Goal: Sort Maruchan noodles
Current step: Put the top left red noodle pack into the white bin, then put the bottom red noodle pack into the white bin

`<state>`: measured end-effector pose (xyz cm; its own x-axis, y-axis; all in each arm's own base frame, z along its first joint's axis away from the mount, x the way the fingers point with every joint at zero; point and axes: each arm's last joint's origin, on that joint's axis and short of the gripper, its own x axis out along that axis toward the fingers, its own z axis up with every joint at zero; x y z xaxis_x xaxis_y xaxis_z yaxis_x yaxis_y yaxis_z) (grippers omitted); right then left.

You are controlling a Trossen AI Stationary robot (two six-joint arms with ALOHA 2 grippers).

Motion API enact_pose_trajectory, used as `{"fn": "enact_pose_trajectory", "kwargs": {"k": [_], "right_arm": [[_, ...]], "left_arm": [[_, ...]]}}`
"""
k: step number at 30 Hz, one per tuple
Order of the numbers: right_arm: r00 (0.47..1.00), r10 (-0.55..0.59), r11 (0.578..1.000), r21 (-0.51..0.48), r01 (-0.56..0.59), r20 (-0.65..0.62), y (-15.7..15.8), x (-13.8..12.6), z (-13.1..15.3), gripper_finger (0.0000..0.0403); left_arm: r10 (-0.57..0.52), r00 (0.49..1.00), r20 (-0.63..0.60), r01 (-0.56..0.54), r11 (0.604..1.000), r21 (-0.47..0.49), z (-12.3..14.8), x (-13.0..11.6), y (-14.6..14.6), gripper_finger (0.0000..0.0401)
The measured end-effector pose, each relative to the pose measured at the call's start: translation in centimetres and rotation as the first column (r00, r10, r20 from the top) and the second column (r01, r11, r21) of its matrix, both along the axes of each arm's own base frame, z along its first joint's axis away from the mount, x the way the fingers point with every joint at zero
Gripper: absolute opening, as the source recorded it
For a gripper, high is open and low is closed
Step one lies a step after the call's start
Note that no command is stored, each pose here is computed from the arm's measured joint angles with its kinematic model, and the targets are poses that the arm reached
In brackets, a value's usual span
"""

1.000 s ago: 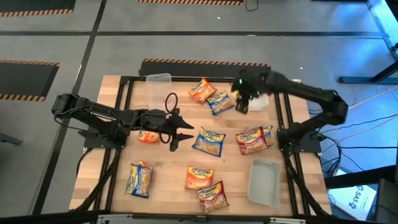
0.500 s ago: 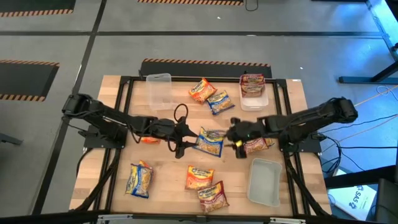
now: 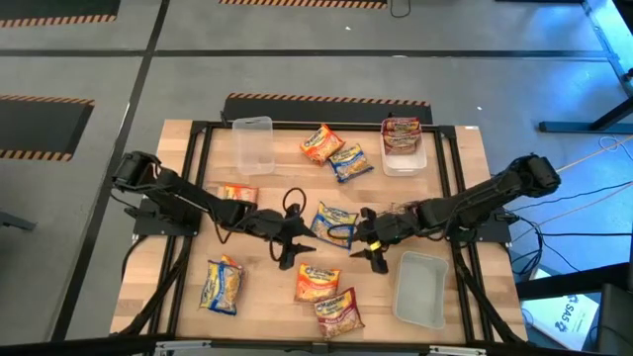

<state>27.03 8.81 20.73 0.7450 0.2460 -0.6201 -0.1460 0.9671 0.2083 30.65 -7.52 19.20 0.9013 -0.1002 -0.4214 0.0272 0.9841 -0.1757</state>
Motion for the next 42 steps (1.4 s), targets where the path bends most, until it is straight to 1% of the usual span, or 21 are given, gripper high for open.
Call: {"fn": "enact_pose_trajectory", "kwargs": {"k": [2,5,7,9,12,15,17,19,22,25,29,32,34,39,42], "right_arm": [[1.000,0.012,0.999,0.030,-0.012,-0.011,0.8,0.3,-0.6,0.0218],[0.998,0.031,0.993,0.111,-0.025,-0.054,1.9,0.5,-1.6,0.0255],[0.994,0.019,0.983,0.185,0.001,-0.109,2.4,0.6,-2.2,0.0276],[0.987,0.005,0.972,0.232,0.032,-0.159,3.1,0.4,-2.8,0.0291],[0.979,-0.014,0.969,0.237,0.062,-0.201,4.6,0.2,-3.9,0.0305],[0.976,-0.027,0.959,0.270,0.087,-0.217,5.8,0.1,-4.7,0.0309],[0.972,-0.037,0.951,0.292,0.106,-0.232,6.4,0.1,-5.1,0.0309],[0.965,-0.045,0.941,0.314,0.128,-0.259,7.0,-0.1,-5.4,0.0310],[0.948,-0.065,0.916,0.359,0.181,-0.311,7.9,-0.5,-6.0,0.0310],[0.935,-0.071,0.886,0.408,0.218,-0.346,8.9,-0.5,-6.8,0.0310],[0.932,-0.069,0.859,0.455,0.237,-0.355,10.1,-0.5,-7.8,0.0310],[0.924,-0.113,0.827,0.481,0.291,-0.366,10.5,-0.3,-8.5,0.0310],[0.921,-0.122,0.812,0.497,0.306,-0.369,10.7,-0.1,-9.0,0.0310],[0.927,-0.117,0.809,0.507,0.297,-0.357,11.3,0.9,-9.3,0.0310],[0.933,-0.103,0.812,0.513,0.279,-0.345,11.8,1.5,-9.2,0.0310]], "left_arm": [[-0.004,1.000,0.005,0.004,1.000,-0.010,0.0,-0.2,-0.8,0.0183],[-0.038,0.999,0.010,0.038,0.998,-0.039,0.1,-0.6,-2.4,0.0183],[-0.059,0.998,0.015,0.060,0.997,-0.055,-0.1,-0.9,-3.7,0.0183],[-0.082,0.996,0.043,0.085,0.993,-0.079,-0.2,-1.1,-5.1,0.0183],[-0.128,0.987,0.094,0.138,0.983,-0.119,-0.7,-1.2,-7.1,0.0183],[-0.140,0.981,0.135,0.159,0.976,-0.147,-1.4,-1.3,-8.8,0.0183],[-0.136,0.984,0.118,0.154,0.974,-0.166,-2.2,-1.5,-9.6,0.0183],[-0.137,0.986,0.096,0.155,0.966,-0.205,-2.7,-1.5,-10.4,0.0183],[-0.152,0.985,0.079,0.167,0.954,-0.249,-3.2,-1.2,-11.8,0.0183],[-0.173,0.983,0.060,0.183,0.947,-0.265,-4.0,-0.8,-13.3,0.0183],[-0.197,0.979,0.048,0.202,0.938,-0.280,-4.7,-0.2,-15.2,0.0183],[-0.208,0.978,0.032,0.208,0.935,-0.288,-5.3,0.1,-16.2,0.0183],[-0.208,0.978,0.019,0.204,0.934,-0.293,-5.6,0.3,-16.7,0.0183],[-0.193,0.981,-0.013,0.179,0.935,-0.307,-6.8,0.8,-17.1,0.0183],[-0.157,0.988,-0.018,0.143,0.939,-0.312,-7.0,1.0,-17.1,0.0183]]}}
